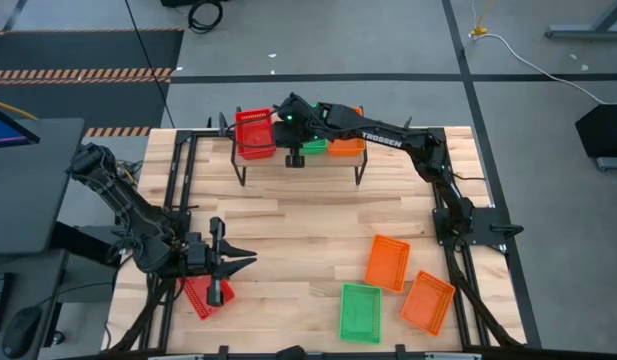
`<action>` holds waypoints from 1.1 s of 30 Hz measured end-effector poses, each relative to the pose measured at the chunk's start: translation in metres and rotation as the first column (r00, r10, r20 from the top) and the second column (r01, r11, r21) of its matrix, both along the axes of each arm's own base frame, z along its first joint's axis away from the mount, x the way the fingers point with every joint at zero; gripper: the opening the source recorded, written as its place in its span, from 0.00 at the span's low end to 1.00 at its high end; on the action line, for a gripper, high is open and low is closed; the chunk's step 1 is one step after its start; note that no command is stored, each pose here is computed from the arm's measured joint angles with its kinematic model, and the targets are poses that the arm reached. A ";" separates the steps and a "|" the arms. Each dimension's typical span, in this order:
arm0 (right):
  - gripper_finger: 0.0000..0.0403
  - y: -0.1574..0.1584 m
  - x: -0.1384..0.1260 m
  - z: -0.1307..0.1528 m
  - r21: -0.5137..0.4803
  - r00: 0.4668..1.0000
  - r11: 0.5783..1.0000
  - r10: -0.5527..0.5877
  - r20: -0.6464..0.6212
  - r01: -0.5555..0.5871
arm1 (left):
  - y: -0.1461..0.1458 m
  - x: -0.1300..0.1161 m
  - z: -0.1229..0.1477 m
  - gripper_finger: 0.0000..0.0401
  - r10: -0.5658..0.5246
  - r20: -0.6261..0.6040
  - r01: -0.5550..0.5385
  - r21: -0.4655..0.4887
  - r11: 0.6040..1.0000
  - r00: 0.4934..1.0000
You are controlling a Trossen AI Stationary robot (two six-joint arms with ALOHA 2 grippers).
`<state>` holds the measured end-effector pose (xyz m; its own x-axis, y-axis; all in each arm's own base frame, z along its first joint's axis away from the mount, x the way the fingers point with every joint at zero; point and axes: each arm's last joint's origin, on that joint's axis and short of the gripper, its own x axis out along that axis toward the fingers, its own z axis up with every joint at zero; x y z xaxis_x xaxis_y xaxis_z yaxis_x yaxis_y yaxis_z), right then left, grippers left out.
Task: Stack baskets on shelf by color
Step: Adjust the stacked red baskets on the shelf, then adjust the stacked green baskets on the shelf
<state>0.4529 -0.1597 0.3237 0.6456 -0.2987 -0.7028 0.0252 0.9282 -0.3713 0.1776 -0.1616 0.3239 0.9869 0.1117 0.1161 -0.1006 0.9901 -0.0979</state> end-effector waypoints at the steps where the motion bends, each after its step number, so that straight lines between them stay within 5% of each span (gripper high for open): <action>1: 0.02 -0.001 0.000 0.000 0.011 1.000 1.000 0.006 0.004 -0.007 | 0.000 0.000 0.000 0.13 0.000 0.000 0.000 0.000 1.000 1.000; 20: 0.03 0.003 0.018 -0.021 0.044 0.996 0.995 0.089 0.025 -0.090 | 0.000 0.000 0.000 0.13 0.000 0.001 0.000 0.000 1.000 1.000; 33: 0.03 0.018 0.015 0.021 -0.021 0.983 0.991 0.131 0.132 -0.129 | 0.000 0.000 0.000 0.13 0.000 0.000 0.000 0.001 1.000 1.000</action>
<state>0.4684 -0.1419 0.3444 0.7671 -0.2143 -0.6046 -0.0453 0.9221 -0.3843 0.1778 -0.1617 0.3238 0.9869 0.1118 0.1166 -0.1007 0.9901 -0.0974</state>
